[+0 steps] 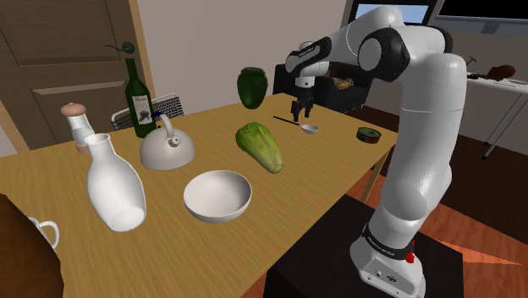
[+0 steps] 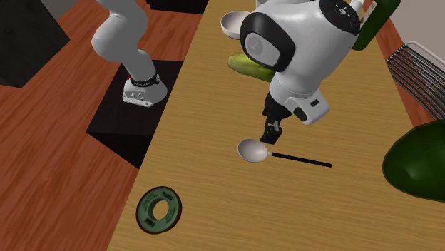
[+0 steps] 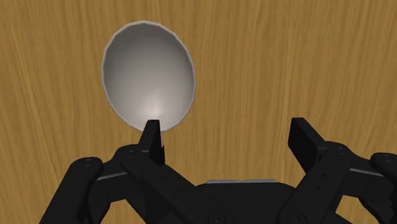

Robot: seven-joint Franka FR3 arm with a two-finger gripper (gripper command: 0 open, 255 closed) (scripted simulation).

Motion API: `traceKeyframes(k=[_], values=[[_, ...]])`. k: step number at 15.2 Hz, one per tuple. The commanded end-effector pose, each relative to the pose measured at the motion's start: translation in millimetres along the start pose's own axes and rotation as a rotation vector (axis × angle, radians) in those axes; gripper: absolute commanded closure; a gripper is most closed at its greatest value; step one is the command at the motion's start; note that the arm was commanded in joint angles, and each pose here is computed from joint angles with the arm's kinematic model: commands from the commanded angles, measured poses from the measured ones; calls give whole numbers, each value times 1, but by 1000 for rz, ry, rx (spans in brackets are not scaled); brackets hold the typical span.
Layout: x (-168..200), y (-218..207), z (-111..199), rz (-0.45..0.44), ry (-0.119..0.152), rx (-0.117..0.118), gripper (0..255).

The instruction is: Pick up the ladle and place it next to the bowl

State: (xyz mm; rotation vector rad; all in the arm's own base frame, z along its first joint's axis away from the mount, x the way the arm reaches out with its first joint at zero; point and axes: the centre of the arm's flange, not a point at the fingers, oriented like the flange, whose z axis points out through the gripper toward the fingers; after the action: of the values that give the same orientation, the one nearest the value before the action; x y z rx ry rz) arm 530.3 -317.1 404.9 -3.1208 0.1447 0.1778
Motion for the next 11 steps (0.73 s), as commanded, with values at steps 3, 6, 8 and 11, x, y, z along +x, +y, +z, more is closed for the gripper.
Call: traceKeyframes(k=[3,6,8,11], values=[[34,35,14,4,7,2,0],[57,58,23,7,11,3,0],[57,58,33,7,11,3,0],[57,58,49,7,11,3,0]])
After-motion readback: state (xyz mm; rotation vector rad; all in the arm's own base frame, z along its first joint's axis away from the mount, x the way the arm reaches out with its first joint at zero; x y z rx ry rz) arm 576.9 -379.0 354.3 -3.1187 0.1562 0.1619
